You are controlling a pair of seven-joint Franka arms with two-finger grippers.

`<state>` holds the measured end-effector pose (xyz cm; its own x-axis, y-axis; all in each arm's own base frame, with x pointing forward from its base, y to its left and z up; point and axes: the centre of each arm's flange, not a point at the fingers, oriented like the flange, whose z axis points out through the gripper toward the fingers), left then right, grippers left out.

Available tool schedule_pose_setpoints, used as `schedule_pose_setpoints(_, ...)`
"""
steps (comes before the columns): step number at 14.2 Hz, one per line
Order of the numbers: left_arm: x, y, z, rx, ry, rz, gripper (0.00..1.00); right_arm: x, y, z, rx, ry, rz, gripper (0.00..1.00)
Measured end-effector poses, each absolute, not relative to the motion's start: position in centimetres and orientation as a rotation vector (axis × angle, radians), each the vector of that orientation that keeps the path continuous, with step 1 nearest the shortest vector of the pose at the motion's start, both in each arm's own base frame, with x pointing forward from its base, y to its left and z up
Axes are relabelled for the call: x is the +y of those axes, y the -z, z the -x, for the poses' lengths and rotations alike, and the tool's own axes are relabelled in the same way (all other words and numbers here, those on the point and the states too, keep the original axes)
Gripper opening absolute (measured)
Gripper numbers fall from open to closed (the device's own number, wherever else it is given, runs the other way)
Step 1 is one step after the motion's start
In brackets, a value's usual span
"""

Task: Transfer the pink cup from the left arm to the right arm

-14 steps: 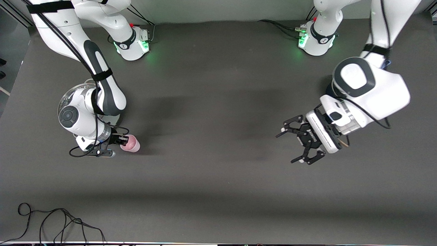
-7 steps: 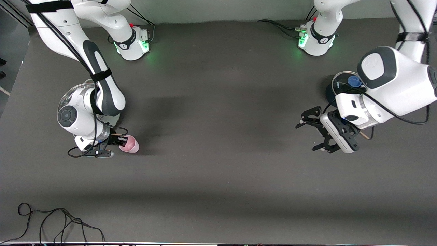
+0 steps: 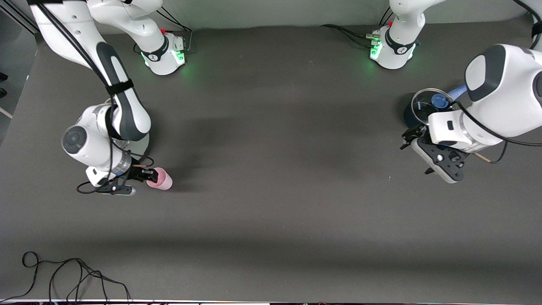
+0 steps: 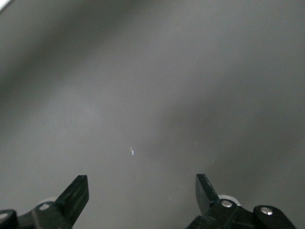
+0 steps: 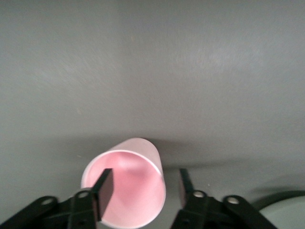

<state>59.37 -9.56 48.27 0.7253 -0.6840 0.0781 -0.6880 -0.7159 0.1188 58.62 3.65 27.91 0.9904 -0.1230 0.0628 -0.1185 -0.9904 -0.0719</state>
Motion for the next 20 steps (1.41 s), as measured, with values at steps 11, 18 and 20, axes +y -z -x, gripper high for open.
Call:
schedule_pose_setpoints(11,-8.1,-52.4,-57.5,-0.210,0.264,-3.083,1.00,3.7,-52.4,-53.3,0.102,-0.002,3.066,1.00)
schedule_pose_setpoints(18,-2.0,-54.9,-57.9,-0.044,0.258,-3.088,1.00,0.4,-62.9,-52.4,0.160,-0.006,3.062,1.00)
schedule_pose_setpoints(20,-1.9,-56.0,-58.0,-0.029,0.239,-3.090,1.00,0.2,-63.0,-52.6,0.123,-0.007,3.070,1.00)
